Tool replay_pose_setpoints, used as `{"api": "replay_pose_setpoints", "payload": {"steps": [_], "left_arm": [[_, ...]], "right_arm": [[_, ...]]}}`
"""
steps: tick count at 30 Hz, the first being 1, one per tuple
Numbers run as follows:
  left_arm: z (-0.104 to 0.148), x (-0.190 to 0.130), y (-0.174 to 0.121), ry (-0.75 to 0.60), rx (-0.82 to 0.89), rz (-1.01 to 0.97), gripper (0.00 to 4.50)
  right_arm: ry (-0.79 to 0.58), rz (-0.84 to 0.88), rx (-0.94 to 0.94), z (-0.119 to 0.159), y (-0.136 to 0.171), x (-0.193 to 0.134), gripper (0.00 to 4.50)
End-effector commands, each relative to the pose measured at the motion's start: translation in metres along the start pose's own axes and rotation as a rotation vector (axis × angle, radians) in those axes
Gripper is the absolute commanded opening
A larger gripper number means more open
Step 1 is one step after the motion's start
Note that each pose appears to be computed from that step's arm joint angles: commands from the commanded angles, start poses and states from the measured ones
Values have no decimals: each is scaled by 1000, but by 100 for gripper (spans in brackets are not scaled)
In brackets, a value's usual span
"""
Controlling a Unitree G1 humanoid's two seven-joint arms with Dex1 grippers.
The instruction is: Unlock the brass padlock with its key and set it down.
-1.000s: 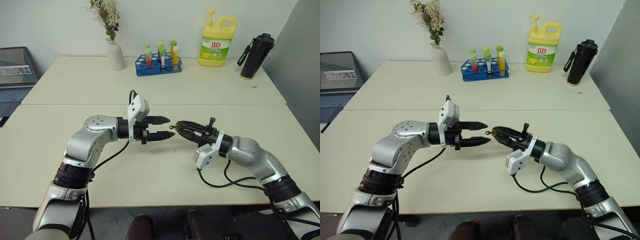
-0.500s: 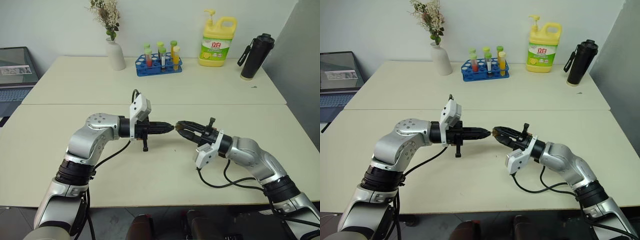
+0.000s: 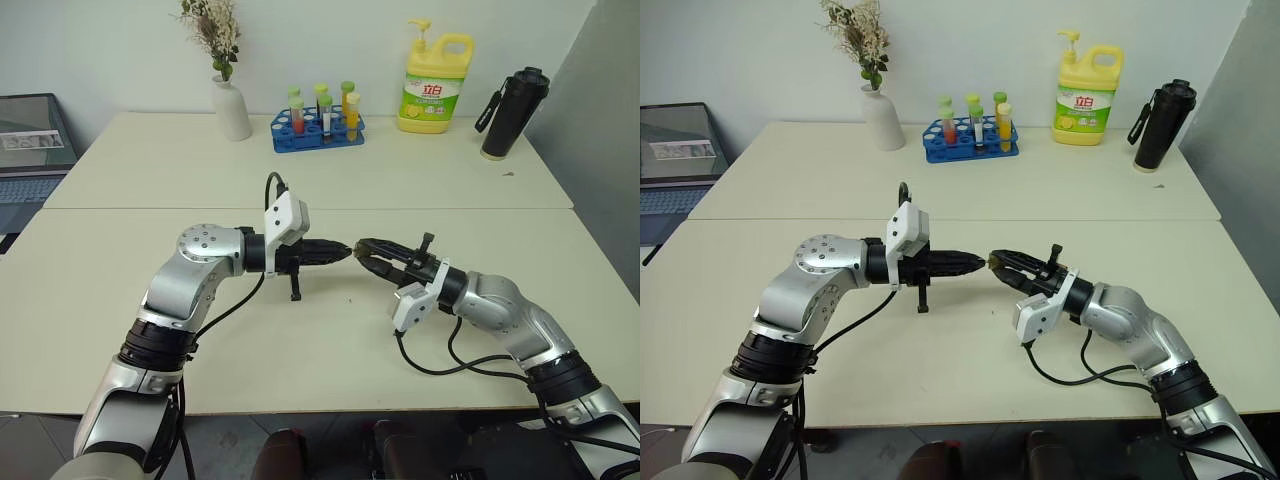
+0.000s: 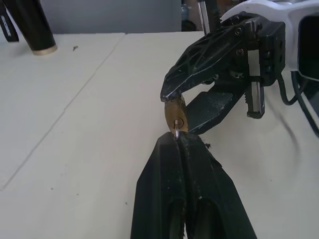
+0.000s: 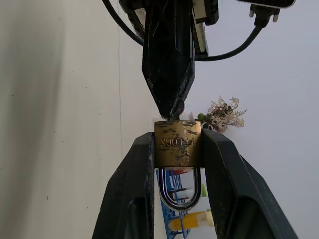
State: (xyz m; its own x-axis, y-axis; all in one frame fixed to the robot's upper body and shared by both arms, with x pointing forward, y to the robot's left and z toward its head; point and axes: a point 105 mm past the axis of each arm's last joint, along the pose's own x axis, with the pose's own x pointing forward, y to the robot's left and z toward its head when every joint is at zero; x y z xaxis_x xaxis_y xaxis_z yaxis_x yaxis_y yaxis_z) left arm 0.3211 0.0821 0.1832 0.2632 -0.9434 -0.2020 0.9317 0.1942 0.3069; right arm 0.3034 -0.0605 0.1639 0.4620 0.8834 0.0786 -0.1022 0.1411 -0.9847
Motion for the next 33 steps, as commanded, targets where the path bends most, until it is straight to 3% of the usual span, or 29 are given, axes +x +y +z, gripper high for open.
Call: {"api": "replay_pose_setpoints", "payload": {"steps": [1, 12, 16, 18, 22, 28, 33], "left_arm": [[4, -7, 6, -10, 88, 64, 0], [4, -5, 6, -28, 372, 114, 0], [4, -6, 10, -52, 291, 126, 0], [3, -7, 12, -66, 172, 123, 0], [-3, -12, 12, -33, 33, 100, 90], [-7, -24, 20, 22, -94, 150, 267], [6, -30, -1, -21, -262, 34, 271]], "right_arm": [[-70, -25, 4, 18, -4, 1, 98], [-75, -18, 18, 21, 0, 1, 98], [-81, -14, 16, 22, 0, 1, 98], [-83, -13, 16, 22, 0, 2, 98], [-86, -4, 19, 22, 1, 1, 98], [-85, 10, 18, 19, 3, -2, 98], [-95, 12, 16, 23, 5, -1, 98]]}}
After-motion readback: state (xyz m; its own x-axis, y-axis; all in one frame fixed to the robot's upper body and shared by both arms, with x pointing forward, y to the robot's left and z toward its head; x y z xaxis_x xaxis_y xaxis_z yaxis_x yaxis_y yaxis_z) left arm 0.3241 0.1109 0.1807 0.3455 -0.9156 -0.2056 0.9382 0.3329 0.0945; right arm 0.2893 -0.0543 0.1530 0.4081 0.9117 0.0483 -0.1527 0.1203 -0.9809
